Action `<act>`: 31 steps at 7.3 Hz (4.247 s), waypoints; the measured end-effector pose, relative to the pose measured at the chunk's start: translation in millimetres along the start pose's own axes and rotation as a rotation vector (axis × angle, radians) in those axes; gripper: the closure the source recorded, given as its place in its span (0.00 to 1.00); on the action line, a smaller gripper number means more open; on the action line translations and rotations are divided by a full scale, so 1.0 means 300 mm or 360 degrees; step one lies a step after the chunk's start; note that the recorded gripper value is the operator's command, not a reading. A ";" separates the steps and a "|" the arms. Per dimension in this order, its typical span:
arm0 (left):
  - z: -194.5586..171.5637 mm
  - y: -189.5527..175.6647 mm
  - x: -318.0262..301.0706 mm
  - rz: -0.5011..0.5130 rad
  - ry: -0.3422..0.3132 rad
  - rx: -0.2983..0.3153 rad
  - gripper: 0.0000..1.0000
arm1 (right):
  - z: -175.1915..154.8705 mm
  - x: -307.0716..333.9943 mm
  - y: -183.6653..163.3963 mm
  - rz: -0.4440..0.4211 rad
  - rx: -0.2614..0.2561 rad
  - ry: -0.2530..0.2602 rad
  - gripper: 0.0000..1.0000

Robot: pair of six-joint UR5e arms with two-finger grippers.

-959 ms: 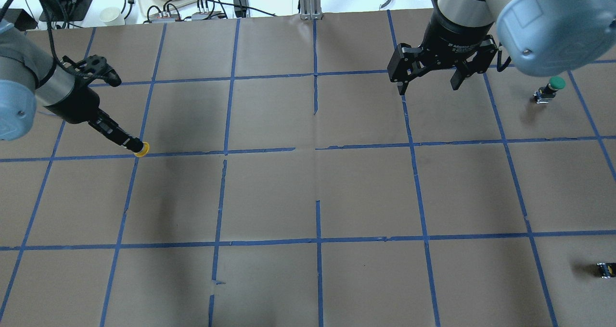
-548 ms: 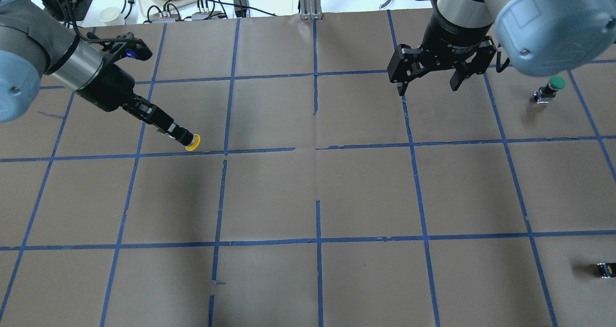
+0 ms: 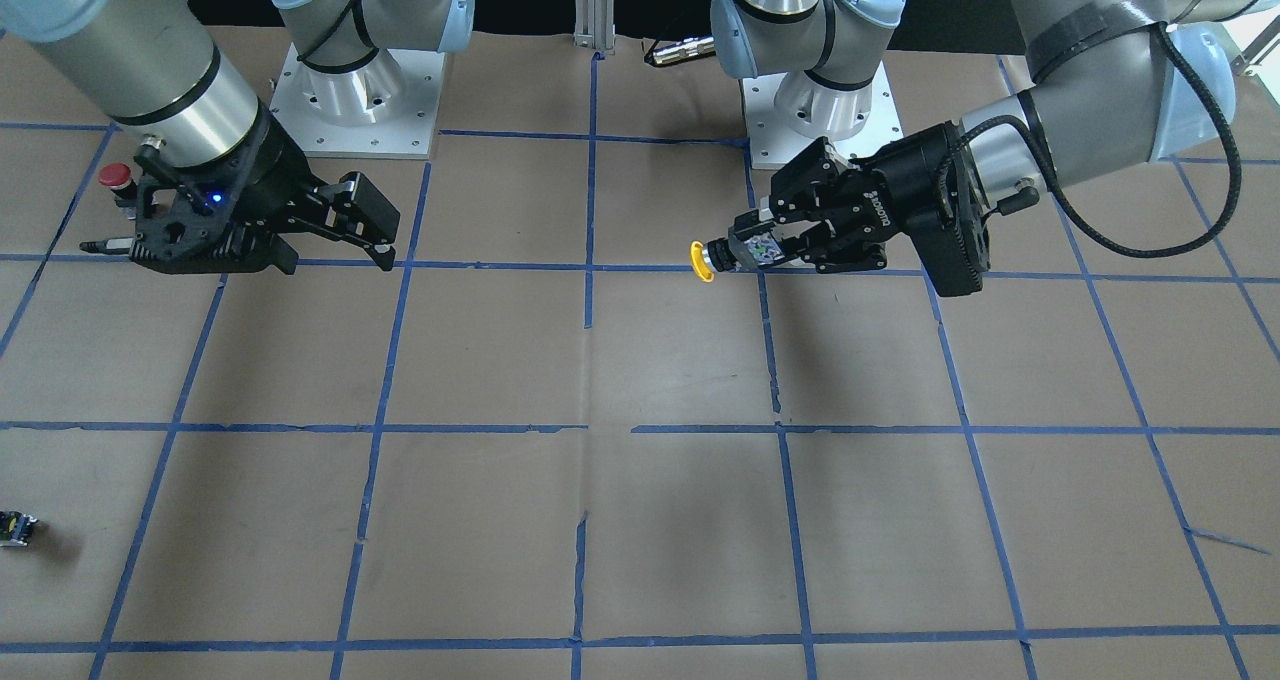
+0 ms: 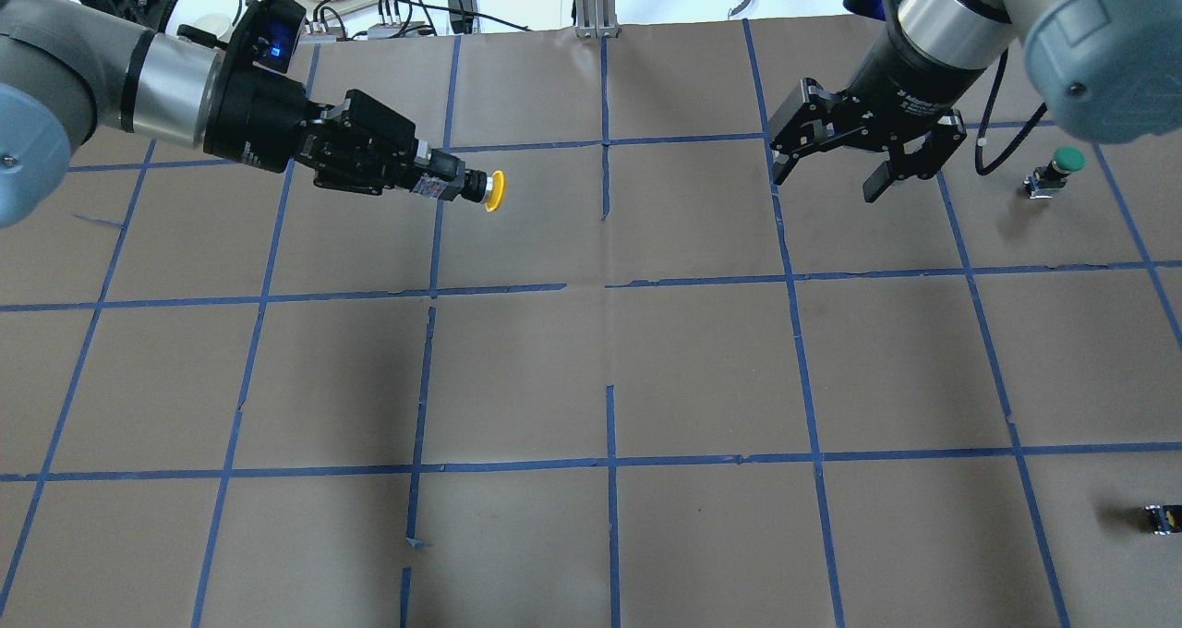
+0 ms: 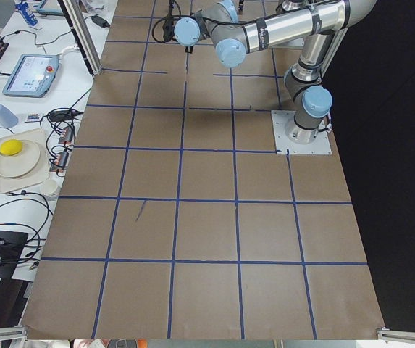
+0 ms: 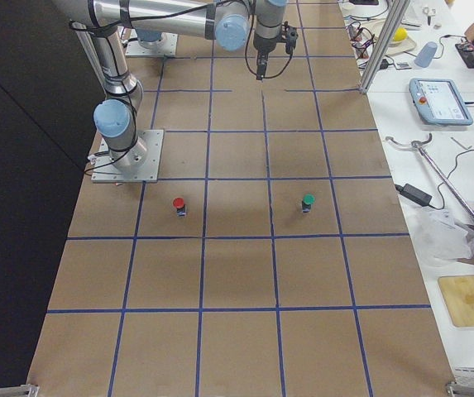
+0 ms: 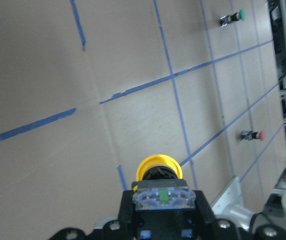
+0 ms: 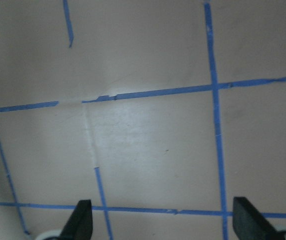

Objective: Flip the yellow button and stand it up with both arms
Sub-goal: 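Raise the button with the left gripper while the right gripper swings over, then close the right gripper on the yellow cap held by the left gripper, then open the left gripper and pull it back from the button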

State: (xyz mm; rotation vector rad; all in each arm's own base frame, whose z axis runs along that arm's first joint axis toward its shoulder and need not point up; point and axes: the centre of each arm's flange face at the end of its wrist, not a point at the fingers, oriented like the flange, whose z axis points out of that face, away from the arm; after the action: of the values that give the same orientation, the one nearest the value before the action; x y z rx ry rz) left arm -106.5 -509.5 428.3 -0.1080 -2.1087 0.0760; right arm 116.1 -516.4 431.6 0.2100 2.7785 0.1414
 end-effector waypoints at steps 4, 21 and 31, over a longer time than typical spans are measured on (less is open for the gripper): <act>0.053 0.000 0.149 -0.0287 0.0460 0.0132 0.88 | 0.077 -0.028 0.031 0.0467 -0.0329 -0.1064 0.01; 0.105 0.021 0.184 -0.0427 0.0667 0.0131 0.91 | 0.004 -0.287 0.068 0.0305 -0.0330 -0.1694 0.32; 0.095 0.015 0.184 -0.0501 0.0671 0.0124 0.12 | -0.001 -0.288 0.059 0.0265 -0.0298 -0.1693 0.68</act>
State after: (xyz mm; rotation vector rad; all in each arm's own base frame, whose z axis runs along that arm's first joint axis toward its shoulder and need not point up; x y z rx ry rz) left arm -159.1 -499.4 460.3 0.2365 -1.6767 -0.0500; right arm 198.3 -513.1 462.9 0.3425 1.6804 0.2418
